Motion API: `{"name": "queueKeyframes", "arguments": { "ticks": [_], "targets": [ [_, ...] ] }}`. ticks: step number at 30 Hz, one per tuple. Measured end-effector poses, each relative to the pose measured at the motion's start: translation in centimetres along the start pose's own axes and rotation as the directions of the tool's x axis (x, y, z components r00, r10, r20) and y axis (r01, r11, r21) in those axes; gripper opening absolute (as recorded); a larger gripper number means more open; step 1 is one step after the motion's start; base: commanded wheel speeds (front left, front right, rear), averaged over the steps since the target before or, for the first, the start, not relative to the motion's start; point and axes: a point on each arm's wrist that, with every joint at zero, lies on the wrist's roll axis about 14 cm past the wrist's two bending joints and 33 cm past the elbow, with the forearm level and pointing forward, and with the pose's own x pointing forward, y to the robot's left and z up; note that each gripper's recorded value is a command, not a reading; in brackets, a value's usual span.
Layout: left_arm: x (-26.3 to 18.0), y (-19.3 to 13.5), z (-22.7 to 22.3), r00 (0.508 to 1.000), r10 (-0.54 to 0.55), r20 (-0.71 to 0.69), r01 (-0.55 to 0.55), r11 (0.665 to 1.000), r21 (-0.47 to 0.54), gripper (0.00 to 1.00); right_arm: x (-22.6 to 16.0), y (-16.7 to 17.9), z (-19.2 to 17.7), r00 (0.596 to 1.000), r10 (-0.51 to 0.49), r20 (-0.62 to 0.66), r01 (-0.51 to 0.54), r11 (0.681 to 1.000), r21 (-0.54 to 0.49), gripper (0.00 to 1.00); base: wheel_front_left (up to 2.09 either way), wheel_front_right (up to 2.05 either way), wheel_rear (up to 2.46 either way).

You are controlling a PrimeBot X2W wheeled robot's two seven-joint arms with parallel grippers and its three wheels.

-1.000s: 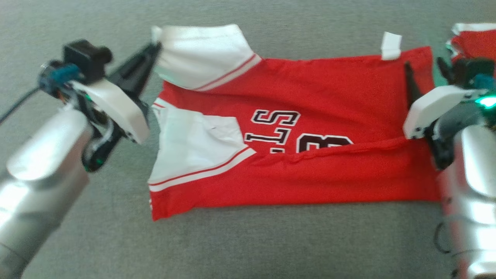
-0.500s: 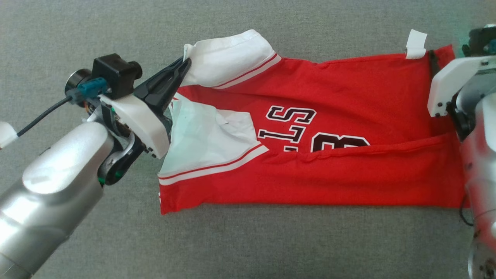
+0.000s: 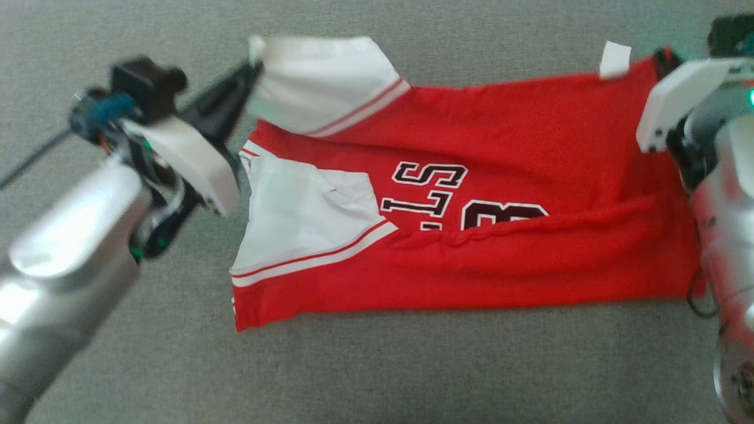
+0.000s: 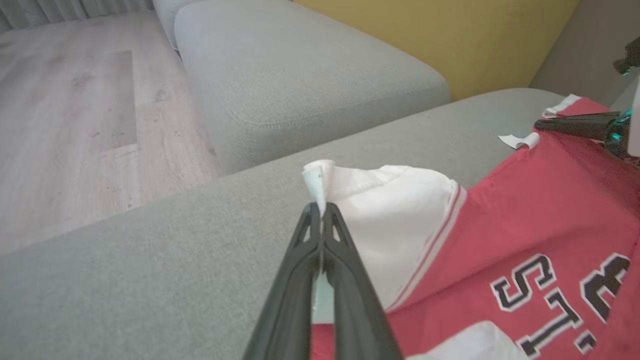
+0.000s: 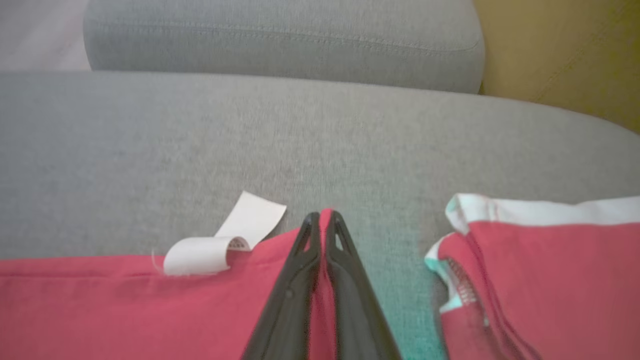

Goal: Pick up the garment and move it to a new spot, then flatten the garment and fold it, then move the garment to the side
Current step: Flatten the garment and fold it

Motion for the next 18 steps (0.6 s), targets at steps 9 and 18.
{"name": "queueKeyframes", "arguments": {
  "ticks": [9, 18],
  "targets": [
    [2.6, 4.4, 4.3, 0.993, 0.088, 0.08, -0.095, 0.991, 0.091, 0.0, 0.2, 0.6, 8.7, 0.961, 0.034, 0.273, -0.067, 0.992, 0.112, 0.0, 0.0, 0.0, 0.0],
    [5.0, 5.6, 7.6, 0.978, 0.103, 0.182, -0.138, 0.972, 0.189, 0.0, 0.1, 0.5, 11.5, 0.919, 0.028, 0.393, -0.109, 0.977, 0.185, 0.0, 0.0, 0.0, 0.0]
  ]
}}
